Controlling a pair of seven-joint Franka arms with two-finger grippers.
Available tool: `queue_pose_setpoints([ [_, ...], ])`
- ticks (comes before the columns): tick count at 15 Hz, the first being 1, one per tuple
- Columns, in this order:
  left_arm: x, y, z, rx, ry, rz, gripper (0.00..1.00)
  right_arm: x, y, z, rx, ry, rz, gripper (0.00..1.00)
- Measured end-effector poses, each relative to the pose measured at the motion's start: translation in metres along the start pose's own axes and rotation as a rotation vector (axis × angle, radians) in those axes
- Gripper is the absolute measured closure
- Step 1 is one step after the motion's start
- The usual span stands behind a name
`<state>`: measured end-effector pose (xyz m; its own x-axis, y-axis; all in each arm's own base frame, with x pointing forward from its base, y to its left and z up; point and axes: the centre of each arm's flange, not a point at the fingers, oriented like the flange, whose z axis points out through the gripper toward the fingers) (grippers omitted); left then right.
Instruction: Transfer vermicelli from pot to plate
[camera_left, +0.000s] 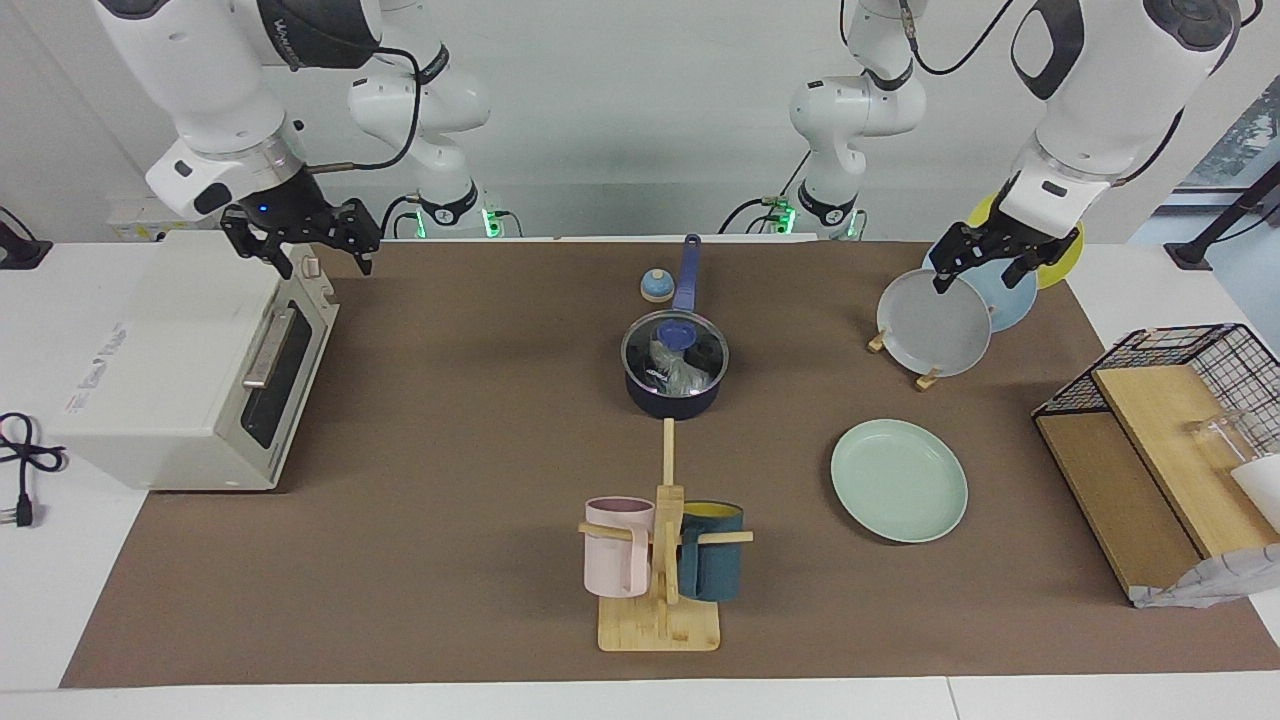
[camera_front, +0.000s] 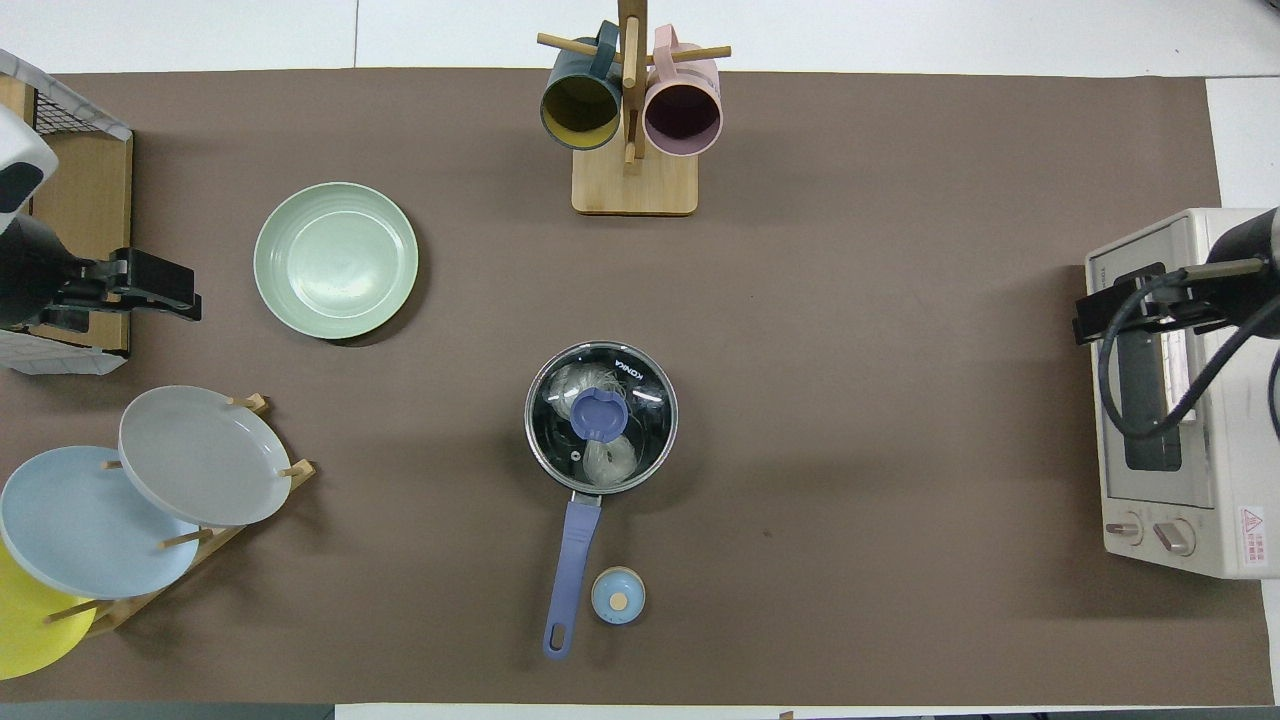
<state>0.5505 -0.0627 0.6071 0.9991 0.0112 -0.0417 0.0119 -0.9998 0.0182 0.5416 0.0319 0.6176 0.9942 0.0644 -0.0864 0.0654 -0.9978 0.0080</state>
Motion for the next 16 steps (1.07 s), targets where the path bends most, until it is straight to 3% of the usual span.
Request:
queue_pose_setpoints([
  [8, 0.000, -0.001, 0.000, 0.000, 0.000, -0.002, 0.00, 0.007, -0.173, -0.012, 0.002, 0.004, 0.051, 0.00],
  [13, 0.001, -0.002, -0.001, -0.001, 0.007, -0.006, 0.00, 0.010, -0.286, 0.010, 0.037, -0.011, 0.103, 0.00],
  [16, 0.002, -0.003, -0.001, -0.002, 0.014, -0.008, 0.00, 0.009, -0.354, 0.044, 0.015, 0.013, 0.099, 0.00],
])
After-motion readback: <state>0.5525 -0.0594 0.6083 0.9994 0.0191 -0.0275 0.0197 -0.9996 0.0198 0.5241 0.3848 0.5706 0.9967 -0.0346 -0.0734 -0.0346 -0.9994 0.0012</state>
